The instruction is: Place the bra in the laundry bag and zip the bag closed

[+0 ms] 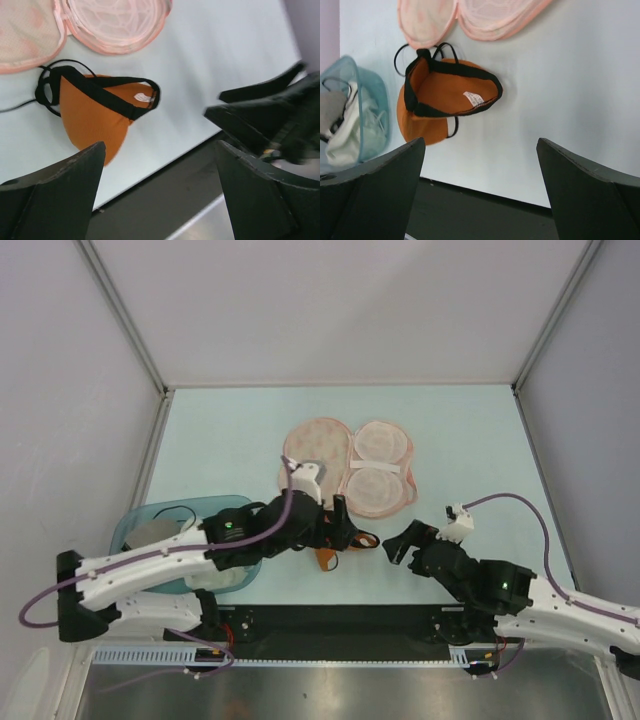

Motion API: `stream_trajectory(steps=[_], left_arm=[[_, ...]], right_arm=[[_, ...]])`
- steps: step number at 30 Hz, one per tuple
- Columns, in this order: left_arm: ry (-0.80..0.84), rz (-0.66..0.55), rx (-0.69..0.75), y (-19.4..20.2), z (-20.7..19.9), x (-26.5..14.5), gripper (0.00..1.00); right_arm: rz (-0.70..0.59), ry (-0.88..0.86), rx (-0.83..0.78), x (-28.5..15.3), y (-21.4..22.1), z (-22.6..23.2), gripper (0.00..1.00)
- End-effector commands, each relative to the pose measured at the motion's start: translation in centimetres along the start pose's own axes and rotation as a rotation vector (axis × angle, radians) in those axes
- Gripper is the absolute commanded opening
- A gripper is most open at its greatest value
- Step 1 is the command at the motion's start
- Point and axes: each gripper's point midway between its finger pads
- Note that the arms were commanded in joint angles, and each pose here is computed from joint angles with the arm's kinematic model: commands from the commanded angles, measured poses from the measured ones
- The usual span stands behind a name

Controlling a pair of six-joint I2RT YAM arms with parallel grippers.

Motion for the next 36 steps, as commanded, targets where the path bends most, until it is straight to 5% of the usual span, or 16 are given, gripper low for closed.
stream_trajectory(steps=[1,9,14,20,29,36], left_arm=[[-0.073,0.057,-0.263,0.9,3.7,-2.3,0.96],[-0.102,0.161,-0.699,0.1,7.8,-0.6,0.96],[-0.213,0.247,-0.732,-2.2,8.1,2.0,0.97],[-0.381,0.457,-0.764,0.3,9.4,4.5,0.93],[-0.456,0.301,-0.742,0.0,12.1,2.2,0.92],[-0.415,0.180,-0.669,-0.2,13.3,-1.3,0.90]], right_arm=[[-0.025,0.054,0.289,0.7,-1.4,2.0,1.00],[-0.035,0.157,0.663,4.4,-1.9,4.3,0.97],[-0.023,0.187,0.771,6.5,-1.8,4.0,0.95],[0.113,0.214,0.874,8.6,1.3,3.9,0.92],[0.224,0.259,0.925,10.8,6.0,3.7,0.85],[0.207,0.244,0.815,11.8,6.9,3.6,0.57]])
Point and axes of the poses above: each gripper's point midway between its finger pads, its own x axis out along the fingers, its own z axis along the line the jaws close on, y = z × x, and after that the axes turned 1 degree about x, right-handed
